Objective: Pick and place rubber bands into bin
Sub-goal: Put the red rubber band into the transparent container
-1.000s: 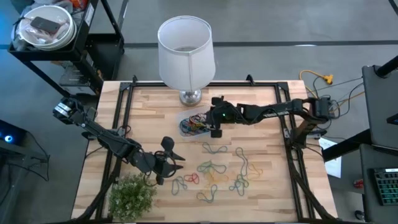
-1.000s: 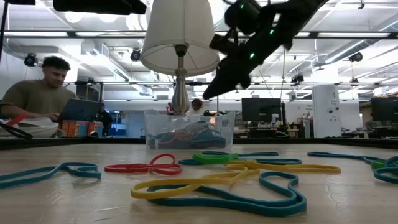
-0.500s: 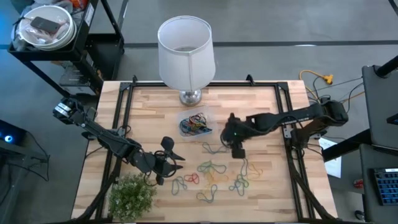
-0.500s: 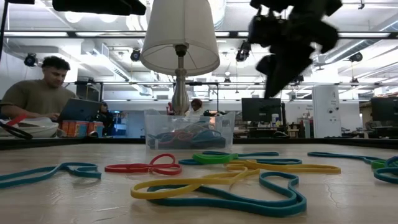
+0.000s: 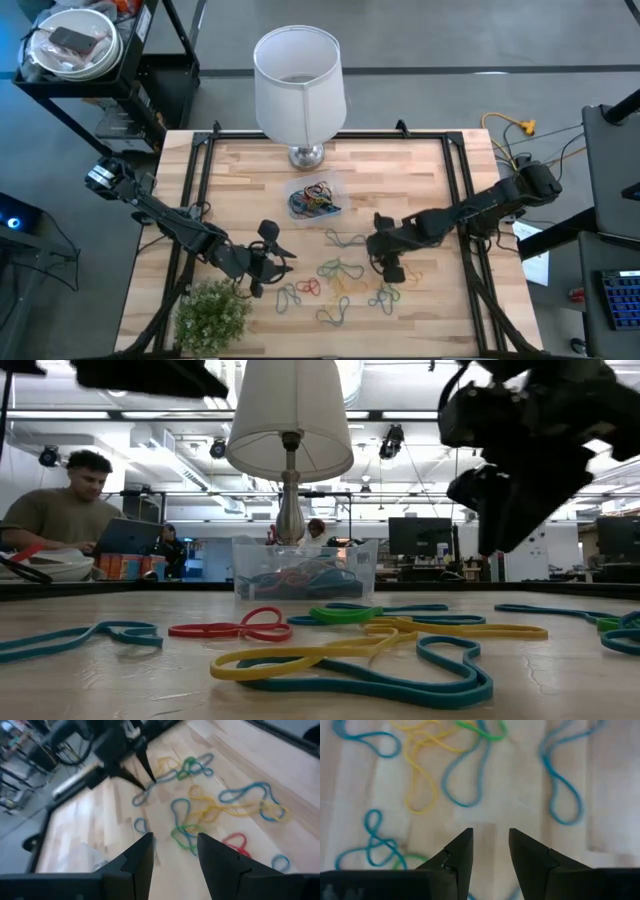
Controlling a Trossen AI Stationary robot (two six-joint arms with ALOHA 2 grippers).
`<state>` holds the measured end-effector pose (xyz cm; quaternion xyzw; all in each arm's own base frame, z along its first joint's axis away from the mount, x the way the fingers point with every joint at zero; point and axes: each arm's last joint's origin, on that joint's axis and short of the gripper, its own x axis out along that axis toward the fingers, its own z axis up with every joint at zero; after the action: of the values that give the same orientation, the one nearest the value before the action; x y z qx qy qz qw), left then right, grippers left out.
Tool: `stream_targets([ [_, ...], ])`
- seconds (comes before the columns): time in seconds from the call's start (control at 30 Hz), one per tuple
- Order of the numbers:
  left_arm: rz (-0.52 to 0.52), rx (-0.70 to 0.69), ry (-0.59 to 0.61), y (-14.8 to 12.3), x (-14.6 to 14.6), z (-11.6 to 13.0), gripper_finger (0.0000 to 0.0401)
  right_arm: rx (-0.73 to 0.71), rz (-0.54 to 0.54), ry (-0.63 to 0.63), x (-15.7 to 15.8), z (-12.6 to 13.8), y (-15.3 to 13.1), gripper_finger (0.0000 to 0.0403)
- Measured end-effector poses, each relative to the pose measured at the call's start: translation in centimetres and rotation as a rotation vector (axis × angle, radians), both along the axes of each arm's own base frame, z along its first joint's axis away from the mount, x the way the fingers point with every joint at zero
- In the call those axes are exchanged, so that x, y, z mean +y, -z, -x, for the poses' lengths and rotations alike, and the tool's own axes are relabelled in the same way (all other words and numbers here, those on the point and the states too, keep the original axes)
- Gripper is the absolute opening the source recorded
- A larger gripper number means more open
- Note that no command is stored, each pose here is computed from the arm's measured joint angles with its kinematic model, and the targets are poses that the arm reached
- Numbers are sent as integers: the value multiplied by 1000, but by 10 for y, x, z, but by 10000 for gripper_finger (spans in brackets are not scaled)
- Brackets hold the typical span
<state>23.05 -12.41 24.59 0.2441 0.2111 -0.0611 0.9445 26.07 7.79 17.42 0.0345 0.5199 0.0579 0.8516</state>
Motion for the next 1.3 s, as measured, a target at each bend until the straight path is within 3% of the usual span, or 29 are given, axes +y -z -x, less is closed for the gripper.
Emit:
stream_targets([
  [0.1,24,33,23,8,0,2,137,-13,-7,-24,7,5,7,116],
  [0.23,132,68,39,14,-1,4,137,-32,-11,-42,11,6,10,112],
  [0.37,131,129,35,30,-5,-2,137,-40,-11,-44,11,6,9,109],
  [0.63,70,206,10,60,-15,-39,137,-49,-10,-52,11,6,10,105],
  [0.8,131,278,50,71,-15,-64,137,-44,-7,-53,10,8,13,100],
  [0.97,176,360,13,86,-3,-85,137,-43,-8,-52,10,10,17,102],
  [1.3,295,451,15,103,18,-100,137,-27,-9,-41,9,13,21,94],
])
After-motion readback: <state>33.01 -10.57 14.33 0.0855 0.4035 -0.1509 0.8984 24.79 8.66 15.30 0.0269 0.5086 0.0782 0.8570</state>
